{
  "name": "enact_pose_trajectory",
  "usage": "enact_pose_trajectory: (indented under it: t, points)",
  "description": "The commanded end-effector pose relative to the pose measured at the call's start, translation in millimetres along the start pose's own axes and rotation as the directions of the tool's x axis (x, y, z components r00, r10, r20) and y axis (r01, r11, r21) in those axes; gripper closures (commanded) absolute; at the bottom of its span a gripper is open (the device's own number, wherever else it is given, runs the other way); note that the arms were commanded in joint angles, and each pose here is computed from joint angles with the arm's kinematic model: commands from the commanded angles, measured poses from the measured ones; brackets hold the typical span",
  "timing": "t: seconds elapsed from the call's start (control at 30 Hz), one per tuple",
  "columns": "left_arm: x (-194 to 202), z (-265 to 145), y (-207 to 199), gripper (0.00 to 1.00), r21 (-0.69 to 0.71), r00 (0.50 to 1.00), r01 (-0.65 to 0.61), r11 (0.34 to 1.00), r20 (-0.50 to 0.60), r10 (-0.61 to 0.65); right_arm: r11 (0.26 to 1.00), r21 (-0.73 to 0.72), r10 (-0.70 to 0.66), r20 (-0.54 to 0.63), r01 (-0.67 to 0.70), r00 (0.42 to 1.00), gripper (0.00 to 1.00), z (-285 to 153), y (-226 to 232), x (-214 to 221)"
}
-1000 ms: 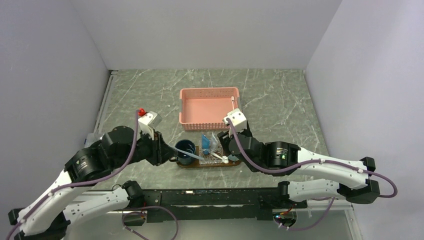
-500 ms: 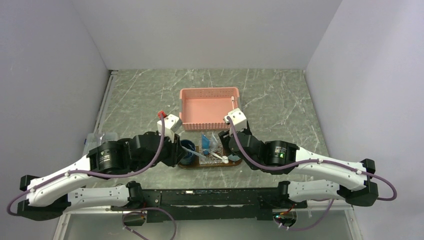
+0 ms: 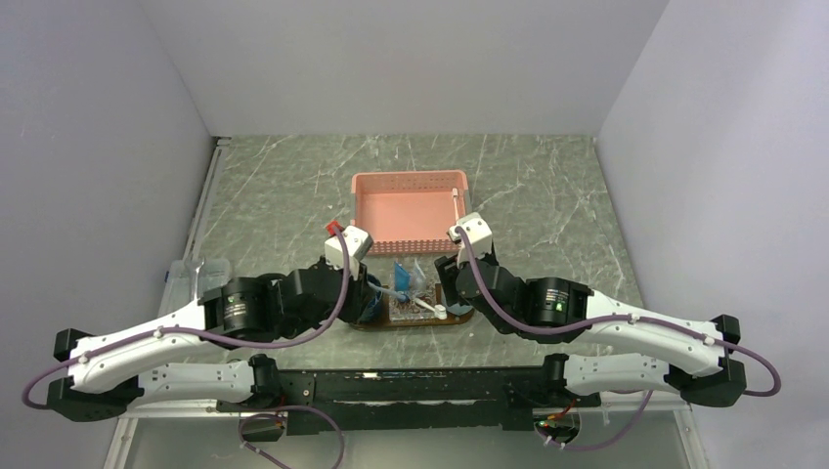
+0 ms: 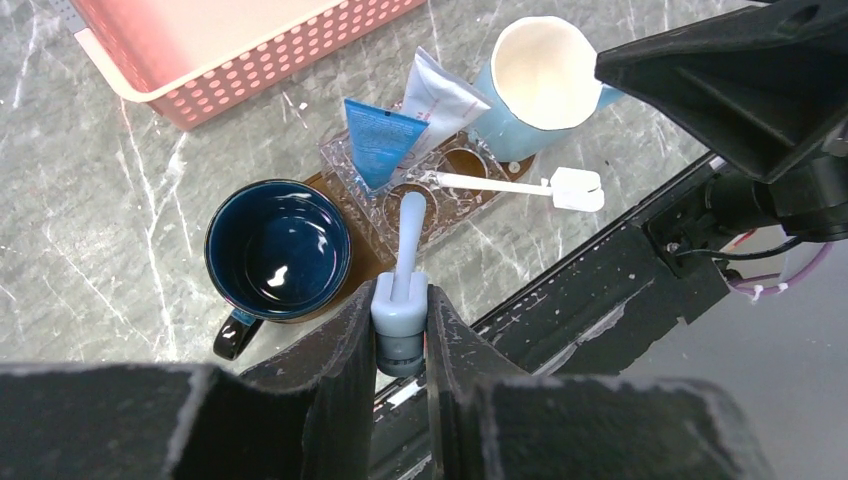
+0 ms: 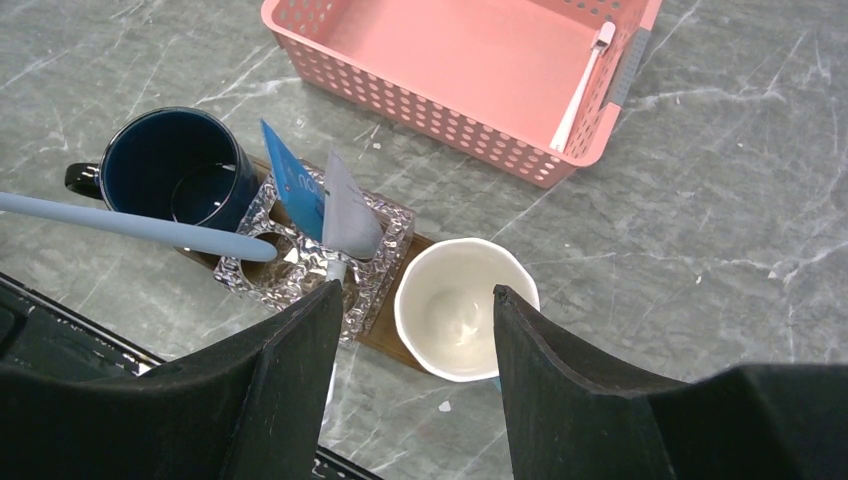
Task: Prepare toiletry sets of a toothbrush and toothpaste on the tray
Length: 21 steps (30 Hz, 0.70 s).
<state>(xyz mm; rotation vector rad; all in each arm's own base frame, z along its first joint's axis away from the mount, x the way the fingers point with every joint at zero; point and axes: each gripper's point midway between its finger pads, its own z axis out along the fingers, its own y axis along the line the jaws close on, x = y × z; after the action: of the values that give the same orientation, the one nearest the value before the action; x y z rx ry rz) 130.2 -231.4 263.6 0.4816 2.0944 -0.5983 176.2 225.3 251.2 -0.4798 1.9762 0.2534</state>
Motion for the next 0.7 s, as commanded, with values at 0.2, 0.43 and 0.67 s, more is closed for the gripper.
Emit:
enact_pose_trajectory:
  t: [0.2,0.43,0.67]
  points:
    - [0.8,11.2,-3.9,1.0,-0.011,1.0,-0.009,1.0,0.013,0.009,0.999,-0.012,0.048,0.02,-0.047,0.999,0.41,-2.8,-1.3,-2.2]
    - [14.6,26.3,-1.8,1.0,-0.05,0.999,-0.031,0.998,-0.022,0.03,0.999,-0.013,0.05,0.017,-0.05,0.999,0.41,-3.0,-1.7,-0.2]
    - [23.7,39.5,-4.0,1.0,-0.066,0.998,-0.047,0.997,-0.048,0.044,0.998,-0.016,0.054,0.01,-0.053,0.999,0.41,-2.6,-1.5,3.6]
